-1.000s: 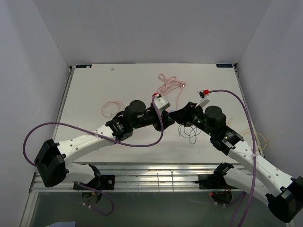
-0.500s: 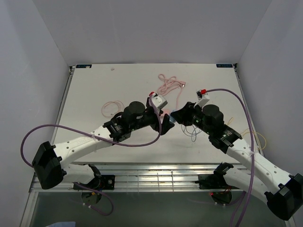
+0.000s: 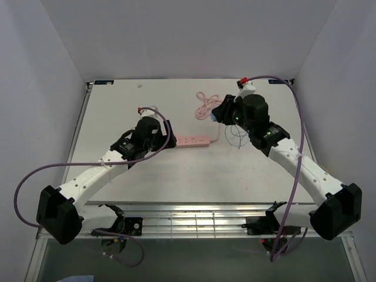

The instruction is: Insert the plug

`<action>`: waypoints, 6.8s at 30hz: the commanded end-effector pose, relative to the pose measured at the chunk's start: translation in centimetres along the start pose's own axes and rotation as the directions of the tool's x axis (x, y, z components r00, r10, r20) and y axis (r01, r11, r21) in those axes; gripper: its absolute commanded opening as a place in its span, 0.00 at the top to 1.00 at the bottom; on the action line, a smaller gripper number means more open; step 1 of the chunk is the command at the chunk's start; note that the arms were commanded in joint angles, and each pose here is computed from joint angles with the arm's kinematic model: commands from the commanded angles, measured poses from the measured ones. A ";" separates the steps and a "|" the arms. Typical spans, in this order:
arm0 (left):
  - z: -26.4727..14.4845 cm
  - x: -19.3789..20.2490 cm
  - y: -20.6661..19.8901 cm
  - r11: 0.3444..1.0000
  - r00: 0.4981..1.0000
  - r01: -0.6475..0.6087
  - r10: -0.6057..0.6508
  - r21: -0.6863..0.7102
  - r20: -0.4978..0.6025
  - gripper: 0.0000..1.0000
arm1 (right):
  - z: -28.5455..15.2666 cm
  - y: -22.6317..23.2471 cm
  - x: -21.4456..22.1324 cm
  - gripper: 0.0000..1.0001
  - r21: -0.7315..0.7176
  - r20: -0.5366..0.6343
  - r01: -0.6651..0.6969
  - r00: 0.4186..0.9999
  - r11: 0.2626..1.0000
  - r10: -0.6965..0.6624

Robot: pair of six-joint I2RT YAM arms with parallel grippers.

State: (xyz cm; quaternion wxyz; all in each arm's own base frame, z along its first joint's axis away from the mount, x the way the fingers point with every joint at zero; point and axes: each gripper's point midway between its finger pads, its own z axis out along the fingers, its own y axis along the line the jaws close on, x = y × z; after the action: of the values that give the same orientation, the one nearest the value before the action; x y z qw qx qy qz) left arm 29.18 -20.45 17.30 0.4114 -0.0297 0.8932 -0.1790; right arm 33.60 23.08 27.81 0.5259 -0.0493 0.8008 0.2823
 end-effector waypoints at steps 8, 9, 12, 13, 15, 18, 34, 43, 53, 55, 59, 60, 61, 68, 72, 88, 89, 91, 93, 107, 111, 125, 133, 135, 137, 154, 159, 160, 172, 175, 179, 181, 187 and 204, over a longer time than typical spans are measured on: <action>2.6 -3.3 8.0 0.911 0.911 0.413 -0.413 0.011 -0.017 0.02 | 6.6 1.2 -2.3 0.92 0.037 0.058 0.084 0.995 0.996 -0.086; 3.0 -3.4 9.1 0.898 0.898 0.440 -0.440 0.009 -0.019 0.02 | 7.3 1.2 -1.6 0.92 0.049 0.047 0.096 0.994 0.994 -0.098; 4.2 -2.7 9.5 0.881 0.881 0.472 -0.469 0.035 -0.063 0.06 | 8.5 0.8 -1.1 0.92 0.081 0.037 0.107 0.993 0.991 -0.111; 4.4 -2.3 9.4 0.887 0.886 0.460 -0.456 0.042 -0.076 0.06 | 8.7 0.7 -0.9 0.92 0.085 0.030 0.104 0.994 0.991 -0.107; 4.7 -0.7 9.7 0.885 0.882 0.465 -0.459 0.034 -0.110 0.06 | 9.2 0.3 0.0 0.92 0.101 0.017 0.108 0.994 0.989 -0.110; 4.6 0.0 9.2 0.881 0.883 0.465 -0.455 0.082 -0.116 0.06 | 9.7 -0.2 1.1 0.92 0.125 0.006 0.112 0.994 0.986 -0.114; 8.9 0.9 9.0 0.874 0.884 0.463 -0.444 0.149 -0.145 0.20 | 11.2 0.3 6.1 0.92 0.150 -0.060 0.153 0.988 0.977 -0.145; 11.5 1.9 8.3 0.899 0.901 0.421 -0.399 0.117 -0.172 0.40 | 12.1 0.2 7.9 0.92 0.166 -0.078 0.170 0.984 0.971 -0.159; 12.5 2.7 8.7 0.902 0.898 0.423 -0.405 0.083 -0.170 0.53 | 13.2 1.5 10.3 0.92 0.145 -0.098 0.181 0.981 0.973 -0.168; 12.5 2.7 8.6 0.900 0.897 0.428 -0.410 0.087 -0.167 0.53 | 13.3 1.6 10.4 0.92 0.147 -0.092 0.178 0.982 0.973 -0.166; 12.5 3.2 7.8 0.891 0.891 0.438 -0.413 0.118 -0.190 0.53 | 13.6 1.7 10.8 0.92 0.145 -0.096 0.176 0.982 0.974 -0.164; 12.5 2.9 7.5 0.888 0.893 0.438 -0.412 0.142 -0.181 0.53 | 13.7 1.7 11.0 0.92 0.147 -0.100 0.179 0.981 0.973 -0.165; 12.4 3.0 7.2 0.883 0.891 0.443 -0.412 0.158 -0.192 0.53 | 13.7 1.7 10.8 0.92 0.149 -0.096 0.176 0.982 0.973 -0.163; 12.6 3.2 7.2 0.883 0.892 0.440 -0.410 0.165 -0.190 0.53 | 13.7 1.6 11.1 0.92 0.152 -0.101 0.175 0.982 0.973 -0.161; 13.0 3.8 7.3 0.885 0.891 0.439 -0.405 0.158 -0.208 0.59 | 13.9 1.7 11.2 0.92 0.148 -0.104 0.174 0.982 0.974 -0.160; 13.3 6.3 6.8 0.899 0.894 0.415 -0.373 0.141 -0.249 0.76 | 14.3 2.0 13.7 0.92 0.261 -0.087 0.218 0.975 0.940 -0.202; 13.3 6.3 6.8 0.899 0.893 0.416 -0.375 0.139 -0.249 0.77 | 14.4 2.2 13.6 0.92 0.267 -0.081 0.210 0.977 0.941 -0.196; 13.3 6.5 6.8 0.901 0.894 0.413 -0.374 0.133 -0.247 0.78 | 14.5 2.4 13.6 0.92 0.285 -0.067 0.212 0.977 0.935 -0.201; 13.3 6.6 6.8 0.900 0.893 0.417 -0.378 0.128 -0.244 0.78 | 14.6 2.7 13.5 0.92 0.290 -0.054 0.216 0.976 0.932 -0.209; 13.1 7.3 7.2 0.893 0.880 0.440 -0.408 0.095 -0.245 0.79 | 15.4 1.9 14.9 0.92 0.362 -0.039 0.231 0.972 0.903 -0.234; 13.2 7.4 7.3 0.892 0.878 0.443 -0.412 0.088 -0.243 0.79 | 15.5 1.8 15.5 0.92 0.366 -0.046 0.238 0.970 0.900 -0.238; 13.0 7.3 7.3 0.892 0.879 0.444 -0.415 0.088 -0.235 0.80 | 15.3 1.7 17.3 0.92 0.363 -0.069 0.239 0.971 0.901 -0.230; 13.0 7.4 7.2 0.889 0.875 0.450 -0.421 0.086 -0.238 0.80 | 14.6 1.2 20.3 0.92 0.387 -0.096 0.241 0.970 0.890 -0.222; 13.0 7.4 7.1 0.888 0.874 0.452 -0.421 0.088 -0.241 0.81 | 14.3 1.2 21.0 0.92 0.392 -0.101 0.239 0.971 0.889 -0.217; 13.0 7.4 7.1 0.887 0.874 0.453 -0.423 0.087 -0.241 0.81 | 14.1 1.0 21.8 0.92 0.396 -0.109 0.239 0.971 0.887 -0.213; 13.3 7.7 6.9 0.889 0.873 0.452 -0.421 0.080 -0.247 0.82 | 12.5 -0.9 28.9 0.92 0.366 -0.267 0.363 0.923 0.857 -0.277; 13.3 7.7 6.9 0.890 0.874 0.449 -0.419 0.080 -0.247 0.82 | 12.8 -0.5 28.2 0.92 0.357 -0.260 0.376 0.919 0.855 -0.295; 13.3 7.8 6.9 0.889 0.872 0.452 -0.422 0.077 -0.247 0.82 | 12.8 -0.5 28.4 0.92 0.349 -0.267 0.387 0.914 0.854 -0.305; 13.4 7.8 7.0 0.885 0.869 0.459 -0.431 0.072 -0.245 0.82 | 12.0 -2.1 33.7 0.92 0.295 -0.273 0.439 0.890 0.849 -0.365; 13.4 7.8 7.0 0.885 0.867 0.461 -0.433 0.069 -0.246 0.83 | 11.5 -2.5 34.4 0.92 0.305 -0.278 0.449 0.885 0.840 -0.373; 13.3 7.8 7.0 0.884 0.867 0.462 -0.434 0.068 -0.243 0.83 | 10.4 -2.9 35.5 0.92 0.292 -0.281 0.442 0.887 0.848 -0.366; 13.2 7.7 7.0 0.886 0.870 0.459 -0.432 0.071 -0.239 0.83 | 10.5 -3.0 35.8 0.92 0.289 -0.290 0.451 0.882 0.845 -0.372; 12.9 7.3 7.0 0.887 0.875 0.456 -0.430 0.076 -0.223 0.83 | 10.7 -2.7 37.1 0.92 0.236 -0.323 0.505 0.846 0.830 -0.424; 12.8 7.1 7.1 0.890 0.879 0.449 -0.425 0.076 -0.214 0.83 | 9.6 -4.0 41.0 0.92 0.173 -0.380 0.468 0.844 0.867 -0.380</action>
State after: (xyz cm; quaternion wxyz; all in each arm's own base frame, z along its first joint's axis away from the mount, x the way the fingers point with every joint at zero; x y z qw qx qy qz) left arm 37.28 -18.78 4.44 0.3141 -0.1936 0.8623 -0.3469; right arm 35.74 35.37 4.99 0.6503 0.0090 0.7583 0.0451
